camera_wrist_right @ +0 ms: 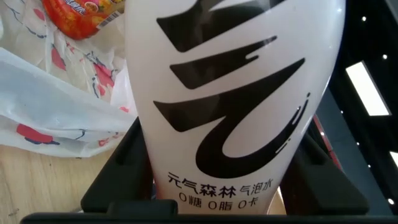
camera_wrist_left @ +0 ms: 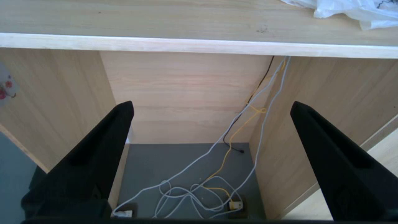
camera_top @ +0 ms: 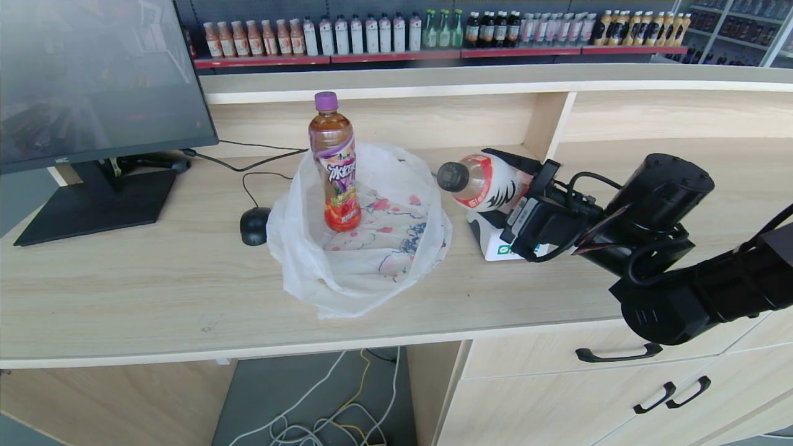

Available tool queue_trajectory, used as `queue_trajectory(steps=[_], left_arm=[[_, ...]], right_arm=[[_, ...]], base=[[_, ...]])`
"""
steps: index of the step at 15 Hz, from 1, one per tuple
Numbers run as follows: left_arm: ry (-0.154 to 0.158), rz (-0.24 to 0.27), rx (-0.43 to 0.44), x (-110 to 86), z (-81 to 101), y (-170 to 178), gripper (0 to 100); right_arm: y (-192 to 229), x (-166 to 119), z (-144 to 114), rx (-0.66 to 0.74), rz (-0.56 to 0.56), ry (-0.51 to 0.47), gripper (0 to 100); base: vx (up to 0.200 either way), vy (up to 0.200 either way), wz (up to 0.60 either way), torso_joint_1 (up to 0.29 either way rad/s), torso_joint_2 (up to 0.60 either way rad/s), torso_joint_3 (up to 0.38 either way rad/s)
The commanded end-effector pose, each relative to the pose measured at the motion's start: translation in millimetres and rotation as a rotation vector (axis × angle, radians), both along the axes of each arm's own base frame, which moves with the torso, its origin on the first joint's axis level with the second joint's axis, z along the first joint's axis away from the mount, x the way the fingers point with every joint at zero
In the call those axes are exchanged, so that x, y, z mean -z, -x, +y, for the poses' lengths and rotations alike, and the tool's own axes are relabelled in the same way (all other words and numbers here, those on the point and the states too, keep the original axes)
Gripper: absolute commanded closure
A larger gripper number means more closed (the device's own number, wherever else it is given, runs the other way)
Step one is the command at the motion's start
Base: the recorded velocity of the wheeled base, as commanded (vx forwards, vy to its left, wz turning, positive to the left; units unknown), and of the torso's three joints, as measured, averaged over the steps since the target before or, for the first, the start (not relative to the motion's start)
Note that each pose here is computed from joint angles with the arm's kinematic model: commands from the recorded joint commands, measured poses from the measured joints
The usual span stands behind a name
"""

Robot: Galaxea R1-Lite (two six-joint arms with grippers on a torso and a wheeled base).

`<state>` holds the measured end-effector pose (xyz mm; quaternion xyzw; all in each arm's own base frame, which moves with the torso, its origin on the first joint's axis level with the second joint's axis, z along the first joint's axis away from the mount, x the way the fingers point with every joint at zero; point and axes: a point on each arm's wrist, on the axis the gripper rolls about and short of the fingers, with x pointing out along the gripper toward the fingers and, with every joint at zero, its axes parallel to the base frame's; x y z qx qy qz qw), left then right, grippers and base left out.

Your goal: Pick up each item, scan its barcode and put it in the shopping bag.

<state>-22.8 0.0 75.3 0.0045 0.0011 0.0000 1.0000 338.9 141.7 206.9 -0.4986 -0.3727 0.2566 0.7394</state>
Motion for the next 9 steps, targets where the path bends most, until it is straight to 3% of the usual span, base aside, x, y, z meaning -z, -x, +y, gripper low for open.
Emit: queue_trajectory(steps=[1, 9], left_arm=[[0.000, -0.001, 0.000, 0.0, 0.0, 0.0, 0], [0.000, -0.001, 0.000, 0.0, 0.0, 0.0, 0]], right_arm=[[-0.2, 0.0, -0.2, 0.001, -0.001, -0.001, 100], [-0.1, 2.3, -1.5, 0.005, 0.004, 0.005, 100]], base=[[0.000, 0.000, 0.00, 0.000, 0.00, 0.000], [0.000, 0.000, 0.00, 0.000, 0.00, 0.000]])
